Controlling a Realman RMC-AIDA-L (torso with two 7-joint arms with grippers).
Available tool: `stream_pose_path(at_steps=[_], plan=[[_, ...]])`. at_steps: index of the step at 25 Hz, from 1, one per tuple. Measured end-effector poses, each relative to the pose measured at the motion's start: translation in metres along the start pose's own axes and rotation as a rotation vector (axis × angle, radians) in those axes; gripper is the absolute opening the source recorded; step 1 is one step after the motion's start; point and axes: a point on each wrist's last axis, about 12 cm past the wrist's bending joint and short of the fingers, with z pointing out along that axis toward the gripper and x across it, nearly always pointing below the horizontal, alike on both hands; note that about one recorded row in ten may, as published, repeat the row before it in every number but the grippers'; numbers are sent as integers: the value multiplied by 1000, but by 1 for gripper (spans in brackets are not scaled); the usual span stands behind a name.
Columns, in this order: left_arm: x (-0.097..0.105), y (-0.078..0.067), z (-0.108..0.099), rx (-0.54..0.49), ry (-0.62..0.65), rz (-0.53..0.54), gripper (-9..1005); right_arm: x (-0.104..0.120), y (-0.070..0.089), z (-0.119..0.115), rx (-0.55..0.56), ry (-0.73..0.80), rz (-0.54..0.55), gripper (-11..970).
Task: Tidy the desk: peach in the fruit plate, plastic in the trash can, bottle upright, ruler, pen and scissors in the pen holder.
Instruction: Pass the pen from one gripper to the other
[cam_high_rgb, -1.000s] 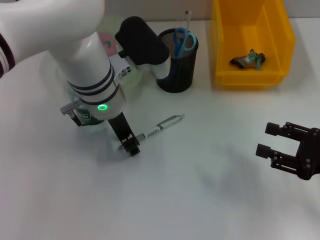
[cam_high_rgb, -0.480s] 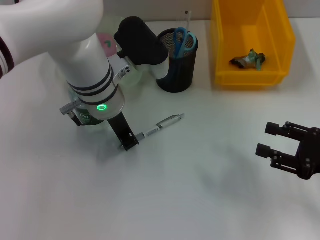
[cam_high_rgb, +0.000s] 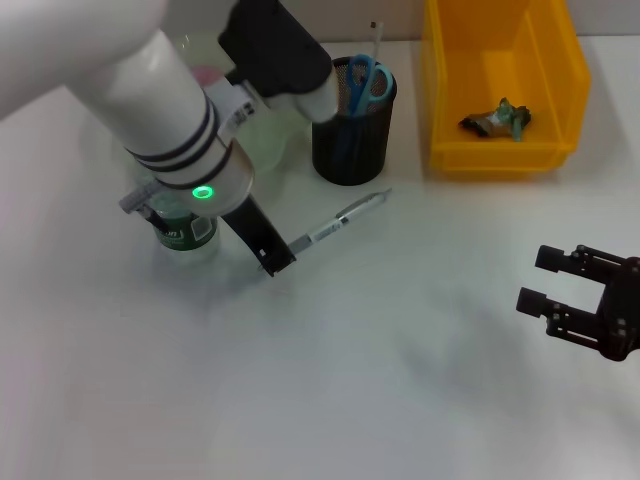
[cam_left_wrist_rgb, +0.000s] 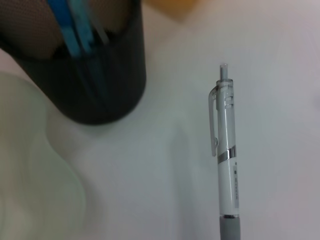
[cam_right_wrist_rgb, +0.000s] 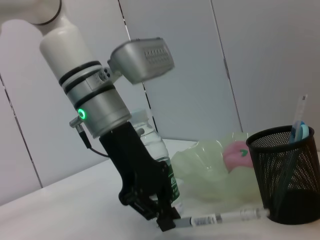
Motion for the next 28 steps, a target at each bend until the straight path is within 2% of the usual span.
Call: stream_pose_path(at_steps=[1, 5, 6, 7, 9, 15, 22, 28], plan=[[2, 3, -9, 8, -51, -11, 138, 0, 0, 0, 0, -3, 0, 527], [2, 3, -9, 8, -51, -11, 144, -2, -1, -3, 16, -25, 3, 524], [10, 6, -19, 109, -146, -25, 146, -3, -1, -4, 32, -44, 9, 524], [16, 9, -22, 151, -196, -30, 147, -4, -2, -6, 46, -64, 15, 523], [16, 9, -22, 151, -196, -30, 151, -6, -2, -11, 81, -128, 42, 522], [29, 13, -24, 235, -332, 22, 160, -11, 2, -16, 112, -313, 128, 518], [27, 7, -27, 279, -426, 114, 170, -14, 8, 4, 56, -411, 236, 514], [18, 2, -29, 323, -496, 182, 180, -12, 7, 20, 76, -397, 218, 511]])
